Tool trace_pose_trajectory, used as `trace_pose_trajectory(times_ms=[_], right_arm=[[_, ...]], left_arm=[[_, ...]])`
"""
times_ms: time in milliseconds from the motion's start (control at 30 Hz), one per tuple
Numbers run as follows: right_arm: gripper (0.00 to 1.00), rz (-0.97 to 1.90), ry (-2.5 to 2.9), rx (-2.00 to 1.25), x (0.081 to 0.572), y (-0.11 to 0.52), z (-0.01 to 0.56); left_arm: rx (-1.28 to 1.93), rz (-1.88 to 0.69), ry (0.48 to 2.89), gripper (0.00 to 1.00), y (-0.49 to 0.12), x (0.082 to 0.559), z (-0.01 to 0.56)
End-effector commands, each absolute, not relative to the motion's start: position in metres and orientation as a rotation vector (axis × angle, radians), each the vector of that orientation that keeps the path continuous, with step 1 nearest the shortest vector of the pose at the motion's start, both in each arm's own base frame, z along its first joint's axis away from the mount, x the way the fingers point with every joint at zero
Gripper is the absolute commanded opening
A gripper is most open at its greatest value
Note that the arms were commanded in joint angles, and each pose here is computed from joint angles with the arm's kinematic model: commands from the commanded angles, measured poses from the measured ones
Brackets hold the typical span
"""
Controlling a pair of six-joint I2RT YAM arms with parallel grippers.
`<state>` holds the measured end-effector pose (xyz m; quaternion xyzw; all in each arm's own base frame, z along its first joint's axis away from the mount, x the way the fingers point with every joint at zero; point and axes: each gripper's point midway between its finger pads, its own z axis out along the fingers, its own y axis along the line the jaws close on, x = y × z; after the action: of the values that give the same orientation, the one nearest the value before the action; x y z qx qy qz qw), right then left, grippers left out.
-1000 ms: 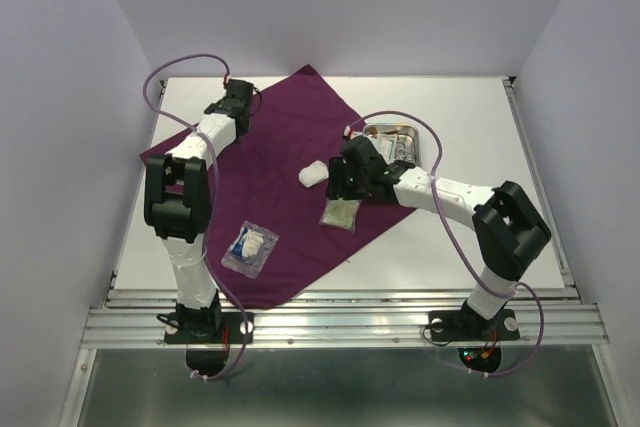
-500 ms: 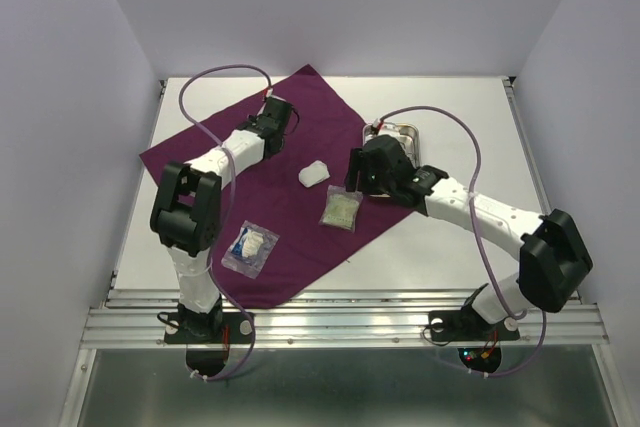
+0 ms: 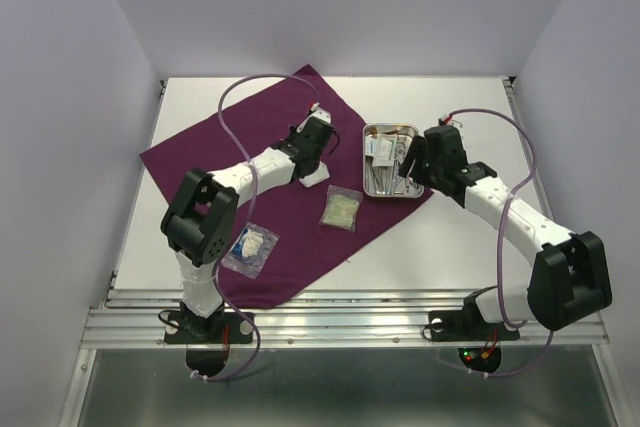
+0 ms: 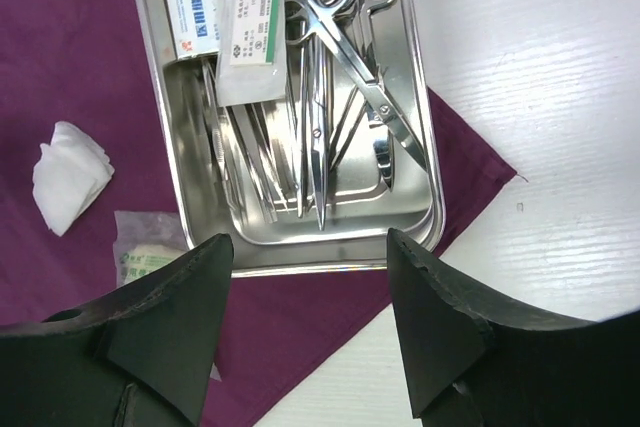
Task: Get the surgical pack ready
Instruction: Adjust the medical item in the surgical kit.
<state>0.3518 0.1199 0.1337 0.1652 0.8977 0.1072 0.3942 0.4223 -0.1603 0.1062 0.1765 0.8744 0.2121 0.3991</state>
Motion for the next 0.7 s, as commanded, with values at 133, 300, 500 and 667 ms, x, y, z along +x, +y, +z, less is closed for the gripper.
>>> trace_pose_trajectory(times_ms=[133, 300, 500, 667], right_arm=[[0.68, 0.316, 2.276, 0.399, 0.346, 0.120, 0.139], [0.68, 0.321, 2.282, 0.397, 0.343, 0.120, 0.137], [0.68, 0.320, 2.282, 0.389, 0.344, 0.120, 0.137], [0.68, 0.314, 2.278, 0.394, 0.344, 0.117, 0.139]], left_arm=[[0.483, 0.497, 2.090, 0.00, -0.193, 0.413, 0.131], [0.538, 0.459, 2.063, 0.00, -0.209, 0.404, 0.126], [0.598, 0.447, 2.026, 0.00, -0.228, 0.397, 0.116], [0.628, 0.453, 2.008, 0.00, -0.238, 0.395, 0.110]])
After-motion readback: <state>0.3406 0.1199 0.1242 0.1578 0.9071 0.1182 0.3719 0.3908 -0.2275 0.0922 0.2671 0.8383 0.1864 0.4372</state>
